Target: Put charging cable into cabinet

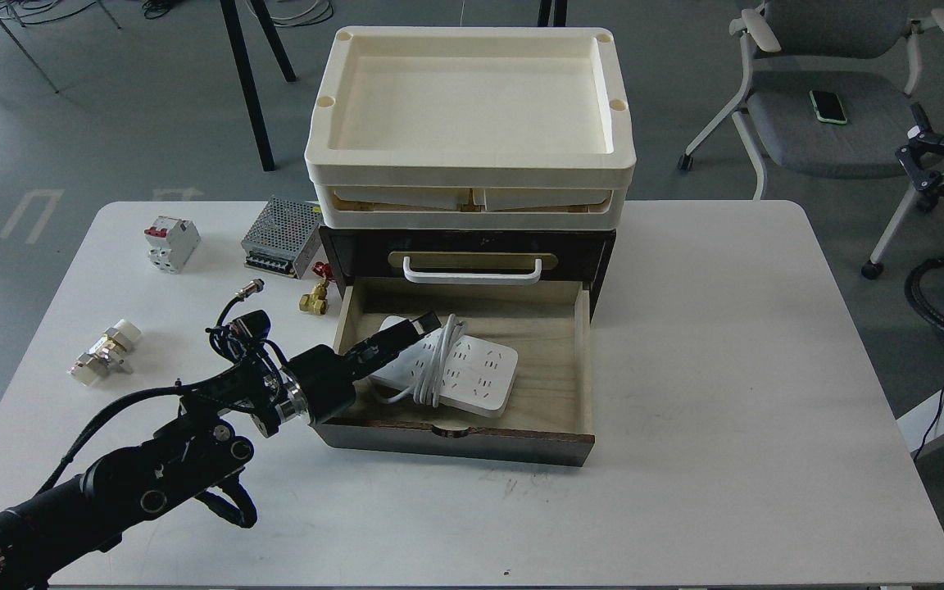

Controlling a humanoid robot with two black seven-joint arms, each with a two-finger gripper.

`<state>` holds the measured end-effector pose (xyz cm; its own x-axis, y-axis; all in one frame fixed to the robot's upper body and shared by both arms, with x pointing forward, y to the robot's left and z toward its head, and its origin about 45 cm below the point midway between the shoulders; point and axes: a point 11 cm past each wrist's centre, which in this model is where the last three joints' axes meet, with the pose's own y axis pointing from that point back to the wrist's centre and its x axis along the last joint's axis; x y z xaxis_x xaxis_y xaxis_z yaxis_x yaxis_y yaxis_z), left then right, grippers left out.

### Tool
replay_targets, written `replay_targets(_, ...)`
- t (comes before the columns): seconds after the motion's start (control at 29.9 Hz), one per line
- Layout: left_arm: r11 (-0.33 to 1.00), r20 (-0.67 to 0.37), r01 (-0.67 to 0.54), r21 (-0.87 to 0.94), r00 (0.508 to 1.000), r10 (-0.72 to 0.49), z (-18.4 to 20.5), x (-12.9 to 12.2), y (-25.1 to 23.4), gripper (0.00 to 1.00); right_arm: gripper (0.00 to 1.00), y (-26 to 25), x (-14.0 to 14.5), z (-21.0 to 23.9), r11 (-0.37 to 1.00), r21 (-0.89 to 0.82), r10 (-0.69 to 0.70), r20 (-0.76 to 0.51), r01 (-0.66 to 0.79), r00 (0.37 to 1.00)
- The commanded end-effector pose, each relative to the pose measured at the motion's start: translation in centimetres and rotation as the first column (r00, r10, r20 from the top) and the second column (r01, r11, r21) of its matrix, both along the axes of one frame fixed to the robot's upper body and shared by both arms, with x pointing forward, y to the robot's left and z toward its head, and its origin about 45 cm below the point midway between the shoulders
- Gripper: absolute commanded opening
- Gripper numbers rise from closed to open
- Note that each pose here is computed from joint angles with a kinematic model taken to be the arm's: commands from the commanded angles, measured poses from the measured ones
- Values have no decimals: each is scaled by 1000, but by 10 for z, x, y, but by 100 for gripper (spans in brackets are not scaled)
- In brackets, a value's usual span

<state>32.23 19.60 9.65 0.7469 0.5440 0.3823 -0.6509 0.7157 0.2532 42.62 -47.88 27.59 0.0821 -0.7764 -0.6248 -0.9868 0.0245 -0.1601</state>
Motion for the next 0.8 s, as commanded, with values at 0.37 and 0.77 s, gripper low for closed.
replay_targets(0.37, 970, -117, -141, -197, 986, 119, 108, 32, 146, 96, 100, 6, 2, -1, 1000, 16, 8, 7, -8, 1000)
replay_targets(0.77, 506, -162, -413, -757, 869, 467, 196, 85, 228, 97, 100, 34, 20, 16, 994, 94, 40, 87, -48, 995)
